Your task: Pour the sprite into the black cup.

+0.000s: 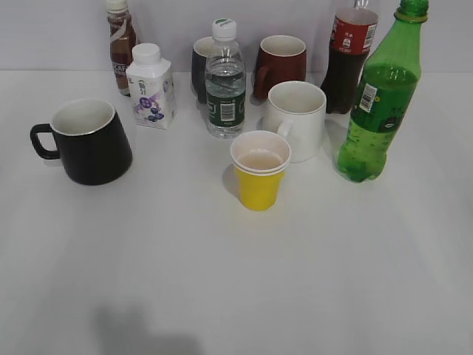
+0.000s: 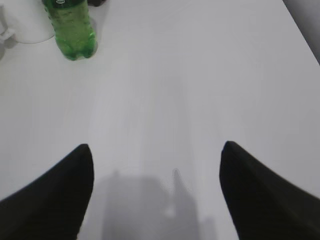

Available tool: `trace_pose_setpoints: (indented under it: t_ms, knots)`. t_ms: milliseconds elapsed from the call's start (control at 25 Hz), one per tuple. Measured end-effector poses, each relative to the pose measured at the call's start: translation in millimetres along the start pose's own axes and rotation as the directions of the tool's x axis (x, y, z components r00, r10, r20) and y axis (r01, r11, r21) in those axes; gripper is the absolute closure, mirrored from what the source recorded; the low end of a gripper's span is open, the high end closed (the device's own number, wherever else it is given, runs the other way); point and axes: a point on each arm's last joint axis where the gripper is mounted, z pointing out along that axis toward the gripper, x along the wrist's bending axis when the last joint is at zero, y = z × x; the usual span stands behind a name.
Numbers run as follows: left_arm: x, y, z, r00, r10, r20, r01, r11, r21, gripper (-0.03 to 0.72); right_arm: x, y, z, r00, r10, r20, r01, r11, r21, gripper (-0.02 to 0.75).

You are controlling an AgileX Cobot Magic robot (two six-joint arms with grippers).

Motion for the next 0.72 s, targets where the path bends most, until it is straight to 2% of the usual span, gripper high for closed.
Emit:
trace_pose_setpoints:
  t_ms: [720]
  knots:
    - [0.0, 0.0, 0.0, 1.0, 0.0, 0.0, 0.0, 1.0, 0.0, 0.464, 0.0, 0.0, 0.0, 1.0, 0.0, 0.0, 0.0, 1.0, 0.0, 0.15]
